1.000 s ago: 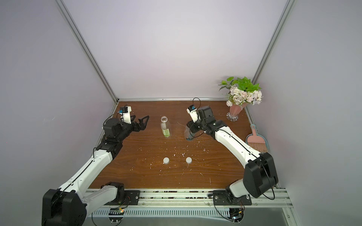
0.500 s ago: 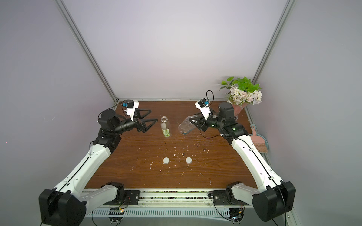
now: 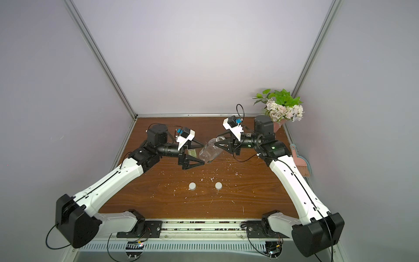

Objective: Screw on the bottle caps
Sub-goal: Pick up the plastic bottle at the center of the board.

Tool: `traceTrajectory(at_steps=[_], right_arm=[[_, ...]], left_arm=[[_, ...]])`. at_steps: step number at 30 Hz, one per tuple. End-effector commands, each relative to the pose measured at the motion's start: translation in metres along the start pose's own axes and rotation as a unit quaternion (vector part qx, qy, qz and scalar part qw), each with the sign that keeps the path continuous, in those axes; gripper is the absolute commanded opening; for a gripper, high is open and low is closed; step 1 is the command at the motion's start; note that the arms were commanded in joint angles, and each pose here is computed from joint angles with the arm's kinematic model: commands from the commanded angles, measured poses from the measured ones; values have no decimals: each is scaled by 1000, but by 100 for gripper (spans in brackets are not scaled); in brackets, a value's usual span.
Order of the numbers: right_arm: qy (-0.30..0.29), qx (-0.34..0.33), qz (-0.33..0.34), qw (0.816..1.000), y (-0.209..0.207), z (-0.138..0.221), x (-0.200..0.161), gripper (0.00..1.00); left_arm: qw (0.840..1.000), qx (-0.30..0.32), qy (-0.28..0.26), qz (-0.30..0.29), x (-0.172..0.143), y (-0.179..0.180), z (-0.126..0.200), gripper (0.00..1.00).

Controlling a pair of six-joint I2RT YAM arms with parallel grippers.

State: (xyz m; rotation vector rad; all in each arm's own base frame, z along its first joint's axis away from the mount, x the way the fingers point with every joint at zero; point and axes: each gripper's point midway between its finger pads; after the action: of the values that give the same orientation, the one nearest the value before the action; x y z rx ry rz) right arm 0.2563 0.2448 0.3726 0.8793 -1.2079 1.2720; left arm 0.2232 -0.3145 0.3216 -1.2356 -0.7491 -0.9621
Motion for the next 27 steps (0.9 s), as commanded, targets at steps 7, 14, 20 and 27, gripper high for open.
traceTrajectory(at_steps=[7,14,20,27], right_arm=[[-44,107,26,993,29,1,15,0],[-63,130,16,989,34,2,14,0],[-85,143,10,986,36,3,19,0],[-95,150,17,984,39,4,24,0]], left_arm=[[999,5,50,-17,-19,3,-16,99],[999,32,19,-35,-10,-2,-7,99],[999,16,-6,-30,-7,-10,-5,99],[1000,-14,14,-8,-10,-10,-12,99]])
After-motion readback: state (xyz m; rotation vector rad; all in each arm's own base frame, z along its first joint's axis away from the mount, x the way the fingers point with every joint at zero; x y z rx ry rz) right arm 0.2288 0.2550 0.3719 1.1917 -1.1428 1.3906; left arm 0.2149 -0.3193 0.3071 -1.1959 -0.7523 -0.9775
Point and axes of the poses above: each gripper's point midway between its finger pads, its own z axis back along the fingers, its own y axis along the line the jaws close on, x = y × z, and after that the axes turned 14 degrees about z, right-handed
